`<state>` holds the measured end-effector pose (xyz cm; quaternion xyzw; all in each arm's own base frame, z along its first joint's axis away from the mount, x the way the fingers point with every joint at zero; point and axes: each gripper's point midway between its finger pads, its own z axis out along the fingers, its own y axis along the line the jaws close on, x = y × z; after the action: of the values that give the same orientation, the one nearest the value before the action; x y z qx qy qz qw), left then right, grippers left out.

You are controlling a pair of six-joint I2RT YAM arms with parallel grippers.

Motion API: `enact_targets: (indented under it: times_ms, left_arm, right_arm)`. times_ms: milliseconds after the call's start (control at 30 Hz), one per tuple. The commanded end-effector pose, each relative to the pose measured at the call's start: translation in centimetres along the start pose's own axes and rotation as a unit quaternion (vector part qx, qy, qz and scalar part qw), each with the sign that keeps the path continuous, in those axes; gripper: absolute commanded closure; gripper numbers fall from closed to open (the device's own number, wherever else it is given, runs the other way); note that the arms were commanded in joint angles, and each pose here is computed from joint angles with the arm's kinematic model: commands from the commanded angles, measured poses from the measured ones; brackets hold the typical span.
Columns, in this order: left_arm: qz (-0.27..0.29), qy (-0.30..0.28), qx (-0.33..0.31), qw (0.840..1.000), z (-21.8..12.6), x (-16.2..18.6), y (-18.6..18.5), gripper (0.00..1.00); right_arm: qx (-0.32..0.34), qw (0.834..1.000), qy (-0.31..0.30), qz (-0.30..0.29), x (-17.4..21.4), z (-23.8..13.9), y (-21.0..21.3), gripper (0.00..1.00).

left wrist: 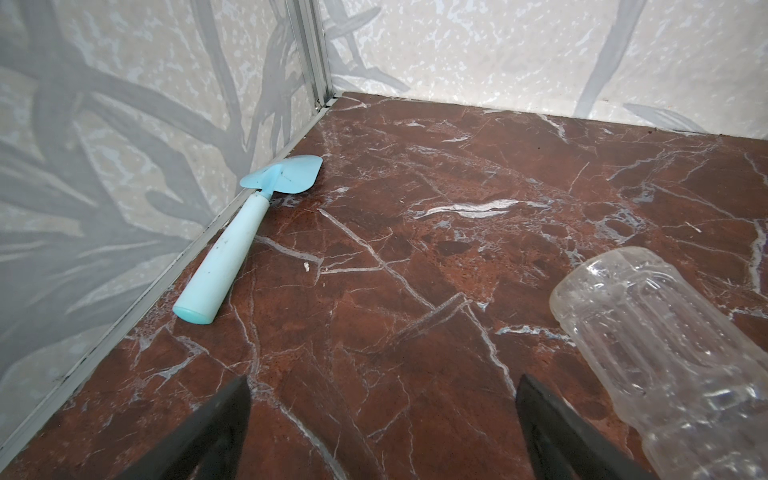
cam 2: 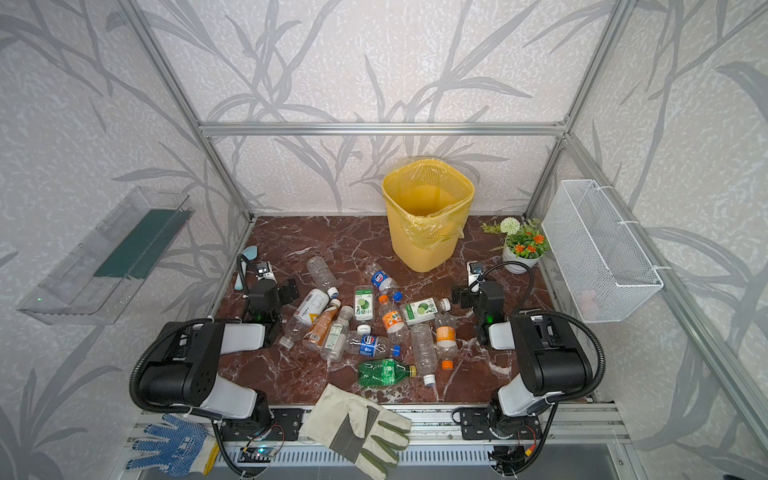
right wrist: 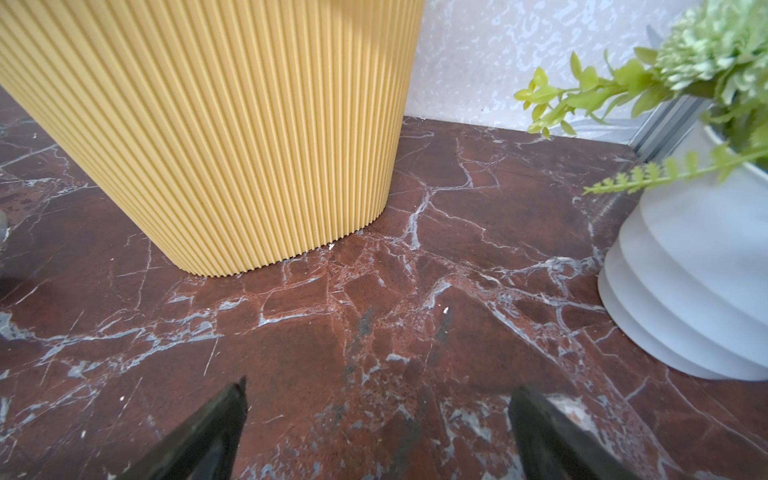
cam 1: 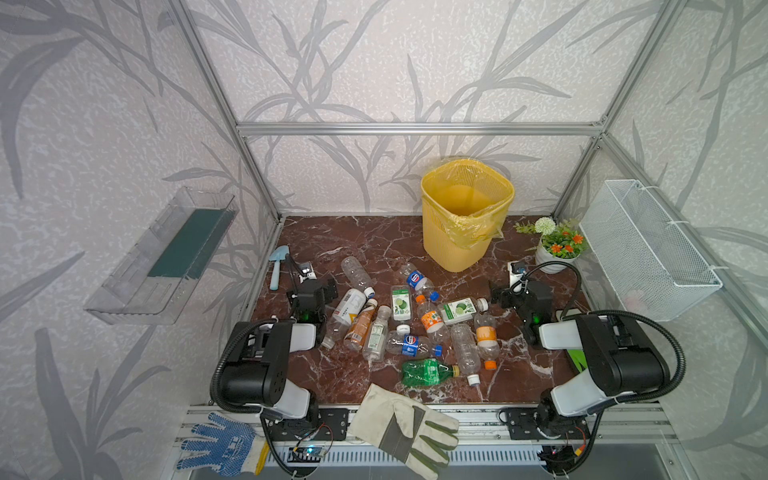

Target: Throw the plastic bottles in the bin

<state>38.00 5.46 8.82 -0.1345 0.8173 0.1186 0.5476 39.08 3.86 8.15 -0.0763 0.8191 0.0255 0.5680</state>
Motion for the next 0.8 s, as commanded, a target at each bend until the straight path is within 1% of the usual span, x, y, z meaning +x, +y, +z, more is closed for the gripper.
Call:
enact_targets:
  times_ms: [0, 33, 67, 133, 167, 200, 233, 267, 300, 367, 400, 467, 533, 600, 667, 700, 767]
  left_arm:
    - [0.001, -0.014, -0.010, 1.000, 0.3, -1.0, 0.2, 0.03]
    - [0.001, -0.014, -0.010, 1.000, 0.3, -1.0, 0.3, 0.06]
    - [0.001, -0.014, -0.010, 1.000, 0.3, -1.0, 0.3, 0.09]
    - [0.000, -0.021, -0.011, 1.000, 0.2, -1.3, 0.3, 0.15]
    - [-0.004, -0.031, -0.017, 0.999, 0.0, -2.1, 0.6, 0.16]
    - [-0.003, -0.027, -0.022, 0.999, -0.3, -2.6, 0.8, 0.17]
    - [-0.001, -0.007, -0.026, 1.000, -0.7, -2.9, 1.0, 0.17]
    - [0.002, -0.001, -0.028, 1.000, -1.1, -3.9, 1.0, 0.19]
    - [0.001, -0.005, -0.027, 1.000, -1.5, -4.9, 1.0, 0.19]
    - [-0.031, -0.030, -0.028, 0.999, -2.6, -7.4, 1.2, 0.19]
    - [-0.043, -0.029, -0.024, 0.998, -2.9, -8.3, 1.2, 0.19]
    - [-0.073, -0.017, -0.018, 0.997, -3.6, -10.3, 0.9, 0.19]
    - [-0.092, 0.013, -0.008, 0.996, -4.4, -11.9, 0.5, 0.19]
    - [-0.106, 0.038, 0.003, 0.994, -5.6, -13.6, 0.2, 0.19]
    - [-0.110, 0.062, 0.034, 0.991, -6.9, -14.7, -0.8, 0.19]
    - [-0.107, 0.073, 0.053, 0.990, -7.4, -15.1, -1.3, 0.19]
    - [-0.088, 0.097, 0.092, 0.987, -8.7, -15.4, -2.5, 0.19]
  right_arm:
    - [-0.003, 1.000, -0.020, 0.005, -1.3, 0.3, 0.0, 0.01]
    - [-0.003, 1.000, -0.020, 0.005, -1.3, 0.3, 0.0, 0.00]
    - [-0.003, 1.000, -0.021, 0.005, -1.3, 0.3, 0.0, 0.02]
    - [-0.002, 1.000, -0.022, 0.003, -1.4, 0.3, 0.0, 0.08]
    - [0.001, 1.000, -0.027, 0.004, -1.6, 0.2, -0.1, 0.10]
    - [0.008, 1.000, -0.028, 0.008, -2.2, 0.0, -0.4, 0.11]
    - [0.019, 1.000, -0.017, 0.013, -3.1, -0.2, -0.9, 0.12]
    - [0.026, 1.000, -0.001, 0.017, -3.6, -0.3, -1.2, 0.14]
    - [0.032, 0.999, 0.012, 0.018, -4.2, -0.5, -1.5, 0.16]
    - [0.059, 0.997, 0.017, 0.038, -6.1, -1.0, -2.4, 0.17]
    - [0.068, 0.996, 0.017, 0.050, -7.0, -1.3, -2.7, 0.17]
    - [0.092, 0.992, 0.024, 0.082, -8.5, -2.3, -3.4, 0.17]
    - [0.095, 0.986, 0.049, 0.128, -9.4, -3.5, -3.2, 0.17]
    - [0.093, 0.979, 0.078, 0.165, -9.3, -4.7, -2.7, 0.17]
    - [0.078, 0.972, 0.110, 0.195, -8.5, -6.1, -1.3, 0.17]
    - [0.076, 0.969, 0.124, 0.199, -8.1, -6.9, -0.8, 0.18]
    - [0.070, 0.969, 0.151, 0.180, -7.4, -8.6, 0.7, 0.18]
